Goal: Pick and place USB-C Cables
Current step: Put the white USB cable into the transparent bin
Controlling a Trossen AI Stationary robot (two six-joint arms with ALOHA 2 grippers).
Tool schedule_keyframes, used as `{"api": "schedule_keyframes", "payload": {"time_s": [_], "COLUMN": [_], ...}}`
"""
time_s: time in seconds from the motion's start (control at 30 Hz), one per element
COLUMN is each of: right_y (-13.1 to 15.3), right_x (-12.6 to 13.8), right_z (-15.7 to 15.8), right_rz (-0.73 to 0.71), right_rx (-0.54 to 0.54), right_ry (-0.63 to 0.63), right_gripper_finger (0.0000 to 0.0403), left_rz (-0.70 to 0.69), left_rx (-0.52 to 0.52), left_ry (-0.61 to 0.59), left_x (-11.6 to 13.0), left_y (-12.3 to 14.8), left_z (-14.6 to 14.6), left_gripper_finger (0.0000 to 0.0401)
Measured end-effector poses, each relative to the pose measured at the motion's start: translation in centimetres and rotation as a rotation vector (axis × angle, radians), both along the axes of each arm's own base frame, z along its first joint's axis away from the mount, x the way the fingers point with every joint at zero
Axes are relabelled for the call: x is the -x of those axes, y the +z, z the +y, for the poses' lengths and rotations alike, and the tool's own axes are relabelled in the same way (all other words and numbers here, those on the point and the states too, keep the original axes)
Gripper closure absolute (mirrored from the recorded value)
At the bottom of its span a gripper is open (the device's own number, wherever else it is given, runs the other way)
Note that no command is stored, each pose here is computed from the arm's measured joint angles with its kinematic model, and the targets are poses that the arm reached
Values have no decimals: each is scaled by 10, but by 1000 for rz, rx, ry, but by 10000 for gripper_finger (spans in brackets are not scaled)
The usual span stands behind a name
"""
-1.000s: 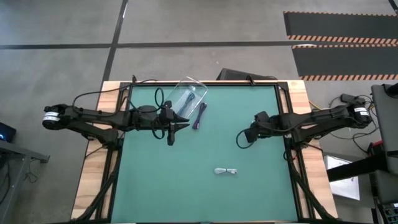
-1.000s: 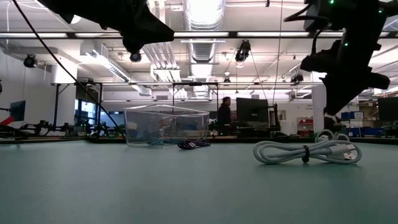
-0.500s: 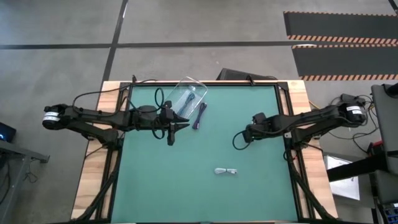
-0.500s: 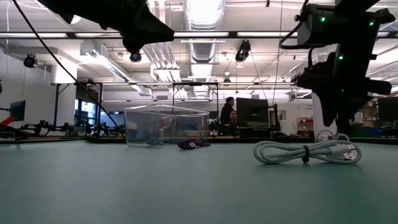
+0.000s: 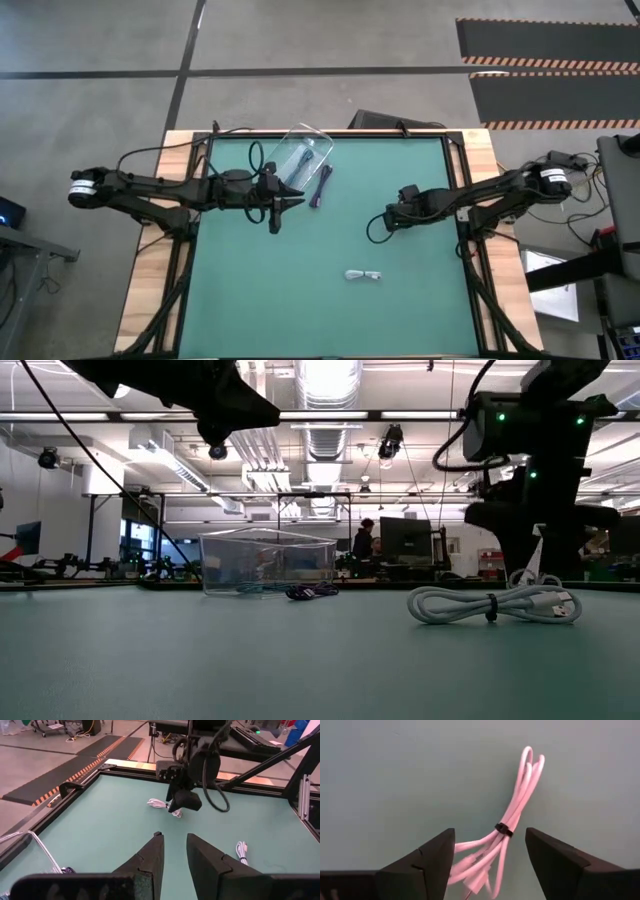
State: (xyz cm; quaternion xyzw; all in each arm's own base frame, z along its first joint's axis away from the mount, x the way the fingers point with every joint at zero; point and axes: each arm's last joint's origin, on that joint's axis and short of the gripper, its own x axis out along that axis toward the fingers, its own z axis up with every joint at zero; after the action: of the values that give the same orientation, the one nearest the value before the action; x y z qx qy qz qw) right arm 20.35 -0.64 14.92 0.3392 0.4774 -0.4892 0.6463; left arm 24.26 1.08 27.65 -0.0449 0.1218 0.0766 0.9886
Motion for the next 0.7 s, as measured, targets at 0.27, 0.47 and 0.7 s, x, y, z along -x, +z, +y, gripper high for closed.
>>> {"api": "schedule_keyframes", "payload": {"time_s": [0.27, 0.47, 0.7], "right_y": [-17, -16, -7], "right_x": [-4, -5, -2], "right_z": [0, 0, 1], "right_rz": [87, 72, 33], "right_rx": [-5, -10, -10], "right_ry": [-3, -3, 16], "right_gripper_finger": [190, 256, 357], "left_rz": [0, 0, 0], "left_rx": [0, 0, 0], "left_ry": [0, 0, 0], "left_x": [0, 0, 0], "left_y": [0, 0, 0], "left_z": [0, 0, 0], "left_gripper_finger": [335, 335, 335]}}
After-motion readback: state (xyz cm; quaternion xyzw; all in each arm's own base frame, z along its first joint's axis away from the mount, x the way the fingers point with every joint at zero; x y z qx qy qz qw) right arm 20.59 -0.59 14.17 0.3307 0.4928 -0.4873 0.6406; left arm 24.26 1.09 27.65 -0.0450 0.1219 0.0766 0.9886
